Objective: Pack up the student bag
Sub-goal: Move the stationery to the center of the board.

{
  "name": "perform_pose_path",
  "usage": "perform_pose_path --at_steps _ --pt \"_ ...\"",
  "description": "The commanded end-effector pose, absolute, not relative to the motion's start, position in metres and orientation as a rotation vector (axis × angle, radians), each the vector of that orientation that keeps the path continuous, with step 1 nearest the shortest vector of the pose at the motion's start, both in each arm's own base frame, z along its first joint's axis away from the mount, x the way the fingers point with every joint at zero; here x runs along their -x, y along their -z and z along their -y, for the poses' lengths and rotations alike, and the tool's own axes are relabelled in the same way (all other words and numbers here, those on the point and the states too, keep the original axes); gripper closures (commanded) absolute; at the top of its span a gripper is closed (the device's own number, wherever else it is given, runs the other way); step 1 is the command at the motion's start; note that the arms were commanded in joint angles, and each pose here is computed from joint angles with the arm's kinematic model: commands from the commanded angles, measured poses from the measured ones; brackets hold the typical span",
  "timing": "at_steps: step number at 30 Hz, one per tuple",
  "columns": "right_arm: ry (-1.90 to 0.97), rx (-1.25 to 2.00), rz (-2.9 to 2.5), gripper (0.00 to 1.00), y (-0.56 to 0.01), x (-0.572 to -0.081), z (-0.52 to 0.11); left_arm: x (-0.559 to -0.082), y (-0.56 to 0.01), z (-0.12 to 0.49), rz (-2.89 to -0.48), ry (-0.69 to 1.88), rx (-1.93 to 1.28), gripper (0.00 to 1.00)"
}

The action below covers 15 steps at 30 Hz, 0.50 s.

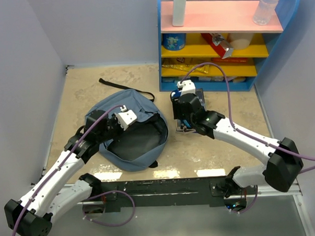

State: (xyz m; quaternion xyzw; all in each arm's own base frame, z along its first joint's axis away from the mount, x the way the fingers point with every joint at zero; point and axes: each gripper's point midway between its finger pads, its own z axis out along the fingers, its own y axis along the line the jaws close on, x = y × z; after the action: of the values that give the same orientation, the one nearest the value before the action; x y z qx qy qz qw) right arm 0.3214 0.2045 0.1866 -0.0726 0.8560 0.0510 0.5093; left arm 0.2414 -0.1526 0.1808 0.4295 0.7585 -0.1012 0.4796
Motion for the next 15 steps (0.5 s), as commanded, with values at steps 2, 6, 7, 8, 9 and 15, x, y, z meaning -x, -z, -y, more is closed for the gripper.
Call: perform_pose_path --at_steps 2,6,7,8,9,15 --pt "-0.294 0.216 -2.067 0.51 -0.19 -0.335 -0.248 -0.25 -0.194 0.153 -1.807 0.23 -1.006 1.0" --pt "-0.349 0.242 -2.121 0.53 -0.17 -0.333 -0.264 -0.25 -0.193 0.152 -1.807 0.228 -1.007 1.0" --pt "-0.352 0.249 -2.136 0.53 -0.165 -0.332 -0.265 -0.25 -0.192 0.152 -1.806 0.226 -1.01 1.0" --pt "-0.339 0.242 -2.149 0.54 -0.159 -0.334 -0.264 -0.25 -0.192 0.153 -1.804 0.226 -1.015 1.0" --pt "-0.323 0.232 -2.155 0.54 -0.155 -0.335 -0.261 -0.25 -0.192 0.151 -1.805 0.218 -1.016 1.0" --pt "-0.306 0.162 -2.148 0.52 -0.157 -0.342 -0.241 -0.249 -0.192 0.151 -1.8 0.217 -1.02 1.0"
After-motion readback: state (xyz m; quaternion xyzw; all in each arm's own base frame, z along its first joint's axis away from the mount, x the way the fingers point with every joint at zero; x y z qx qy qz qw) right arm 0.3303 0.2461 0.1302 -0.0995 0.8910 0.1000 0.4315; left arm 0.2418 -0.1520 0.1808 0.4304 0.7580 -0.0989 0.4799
